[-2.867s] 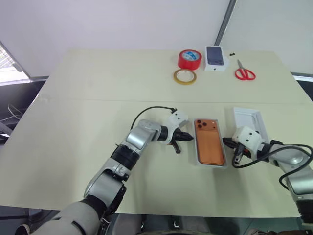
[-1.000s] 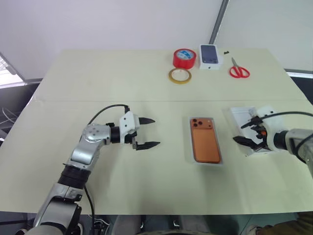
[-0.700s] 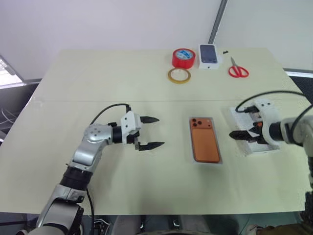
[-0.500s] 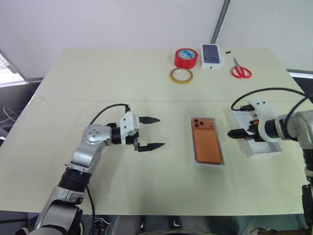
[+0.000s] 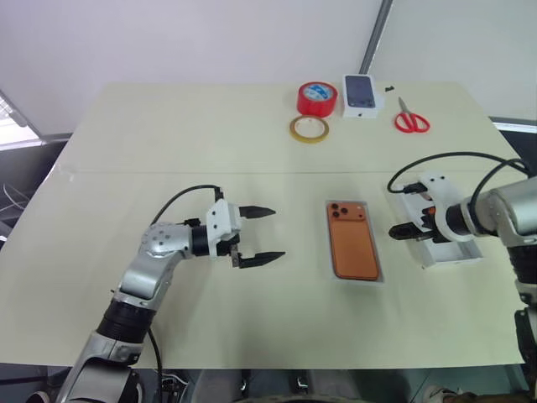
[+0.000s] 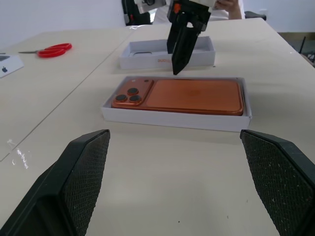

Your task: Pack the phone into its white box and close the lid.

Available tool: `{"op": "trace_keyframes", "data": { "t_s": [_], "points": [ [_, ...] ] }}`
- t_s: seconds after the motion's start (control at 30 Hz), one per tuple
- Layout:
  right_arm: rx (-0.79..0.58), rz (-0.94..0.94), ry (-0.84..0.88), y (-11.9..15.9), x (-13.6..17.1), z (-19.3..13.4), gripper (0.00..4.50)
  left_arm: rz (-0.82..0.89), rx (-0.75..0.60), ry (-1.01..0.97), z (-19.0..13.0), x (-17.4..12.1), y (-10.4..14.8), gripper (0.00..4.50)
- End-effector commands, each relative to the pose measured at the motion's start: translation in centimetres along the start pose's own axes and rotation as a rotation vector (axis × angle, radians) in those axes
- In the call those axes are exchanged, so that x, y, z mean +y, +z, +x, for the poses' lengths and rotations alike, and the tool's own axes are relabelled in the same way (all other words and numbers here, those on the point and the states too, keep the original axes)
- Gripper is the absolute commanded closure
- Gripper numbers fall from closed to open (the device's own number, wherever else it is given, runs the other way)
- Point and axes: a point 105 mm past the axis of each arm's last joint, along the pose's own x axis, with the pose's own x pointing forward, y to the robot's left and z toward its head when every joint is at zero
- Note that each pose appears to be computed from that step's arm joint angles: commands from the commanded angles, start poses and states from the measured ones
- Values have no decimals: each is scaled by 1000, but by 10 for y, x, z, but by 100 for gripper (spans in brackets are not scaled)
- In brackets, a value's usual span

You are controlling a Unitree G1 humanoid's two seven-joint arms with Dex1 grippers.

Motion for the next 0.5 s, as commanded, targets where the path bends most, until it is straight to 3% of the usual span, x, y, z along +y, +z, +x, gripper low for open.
{"op": "trace_keyframes", "data": {
  "t_s": [0.03, 0.1, 0.17, 0.27, 0.43, 0.5],
  "points": [
    [-15, -13, -37, 4, -9, -6, 0, 17, -39, 8, 1, -1, 11, 4],
    [-11, -3, -39, 3, -11, -5, 0, 10, -39, 13, 1, -1, 11, 4],
    [-9, -12, -49, 2, -12, -4, 51, 10, -40, 15, 2, -1, 11, 0],
    [14, 0, -56, -6, -14, 0, 183, 3, -48, 19, 3, -1, 13, 0],
    [29, 16, -67, -12, -17, 5, 448, -3, -48, 25, 3, 1, 15, 0],
    [26, 18, -73, -11, -18, 5, 448, -4, -46, 27, 2, 3, 15, 0]
  ]
}}
